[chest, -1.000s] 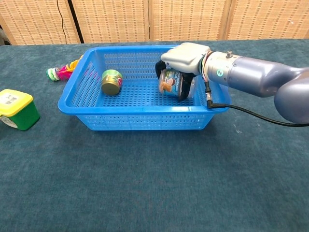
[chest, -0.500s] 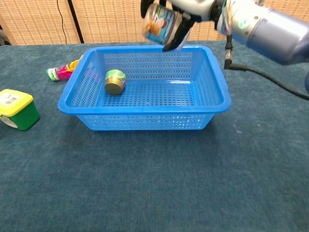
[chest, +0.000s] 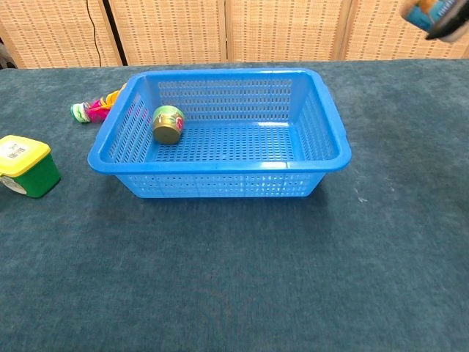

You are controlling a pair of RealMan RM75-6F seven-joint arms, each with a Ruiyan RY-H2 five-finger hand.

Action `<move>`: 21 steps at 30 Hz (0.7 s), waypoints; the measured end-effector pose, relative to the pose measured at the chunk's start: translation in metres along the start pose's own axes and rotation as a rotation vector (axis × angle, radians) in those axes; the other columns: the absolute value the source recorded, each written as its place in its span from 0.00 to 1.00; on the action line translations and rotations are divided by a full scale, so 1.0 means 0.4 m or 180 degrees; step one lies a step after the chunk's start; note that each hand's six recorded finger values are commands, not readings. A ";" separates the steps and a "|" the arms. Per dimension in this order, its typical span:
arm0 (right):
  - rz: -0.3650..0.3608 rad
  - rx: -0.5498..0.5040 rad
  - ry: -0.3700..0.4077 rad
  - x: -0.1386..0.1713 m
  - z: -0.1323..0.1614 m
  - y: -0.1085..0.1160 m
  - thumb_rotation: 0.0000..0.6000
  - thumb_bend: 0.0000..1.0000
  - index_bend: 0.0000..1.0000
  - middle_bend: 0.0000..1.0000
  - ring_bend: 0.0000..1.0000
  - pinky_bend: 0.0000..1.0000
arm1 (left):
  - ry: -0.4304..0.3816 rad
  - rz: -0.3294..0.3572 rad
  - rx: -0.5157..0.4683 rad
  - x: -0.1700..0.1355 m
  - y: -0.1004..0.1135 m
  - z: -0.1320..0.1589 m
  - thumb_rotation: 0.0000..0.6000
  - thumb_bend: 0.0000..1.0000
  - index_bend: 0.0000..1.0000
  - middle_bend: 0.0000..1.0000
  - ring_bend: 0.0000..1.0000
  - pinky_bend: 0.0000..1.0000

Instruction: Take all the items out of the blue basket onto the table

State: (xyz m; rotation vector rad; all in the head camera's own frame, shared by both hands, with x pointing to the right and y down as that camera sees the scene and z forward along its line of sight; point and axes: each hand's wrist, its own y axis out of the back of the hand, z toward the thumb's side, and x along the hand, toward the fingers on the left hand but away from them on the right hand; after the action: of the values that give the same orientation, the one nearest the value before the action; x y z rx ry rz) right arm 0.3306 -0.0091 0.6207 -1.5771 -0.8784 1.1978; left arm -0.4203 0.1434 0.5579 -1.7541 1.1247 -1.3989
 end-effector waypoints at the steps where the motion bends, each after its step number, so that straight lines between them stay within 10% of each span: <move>1: 0.0142 -0.0014 -0.0080 0.018 -0.033 -0.024 1.00 0.38 0.59 0.59 0.55 0.61 | -0.0017 -0.0019 -0.0001 0.004 -0.005 0.004 1.00 0.07 0.00 0.00 0.00 0.00; 9: 0.0792 -0.0136 -0.0275 0.105 -0.118 -0.128 1.00 0.38 0.48 0.47 0.44 0.56 | -0.0111 -0.0129 -0.0029 0.036 -0.030 0.034 1.00 0.07 0.00 0.00 0.00 0.00; 14: 0.1114 -0.0322 -0.0220 0.129 -0.095 -0.177 1.00 0.05 0.10 0.08 0.09 0.30 | -0.0085 -0.0200 -0.0033 0.046 -0.041 0.036 1.00 0.07 0.00 0.00 0.00 0.00; 21: 0.1523 -0.0854 -0.0181 0.149 -0.043 -0.210 1.00 0.00 0.00 0.00 0.00 0.01 | -0.0226 -0.0277 0.0007 0.069 -0.043 0.075 1.00 0.07 0.00 0.00 0.00 0.00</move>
State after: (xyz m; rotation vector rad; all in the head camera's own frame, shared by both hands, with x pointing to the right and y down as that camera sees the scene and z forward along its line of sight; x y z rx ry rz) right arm 0.3626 0.0669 0.6846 -2.0572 -0.7406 1.5086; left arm -0.3850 0.1250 0.5775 -1.8560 1.0199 -1.3767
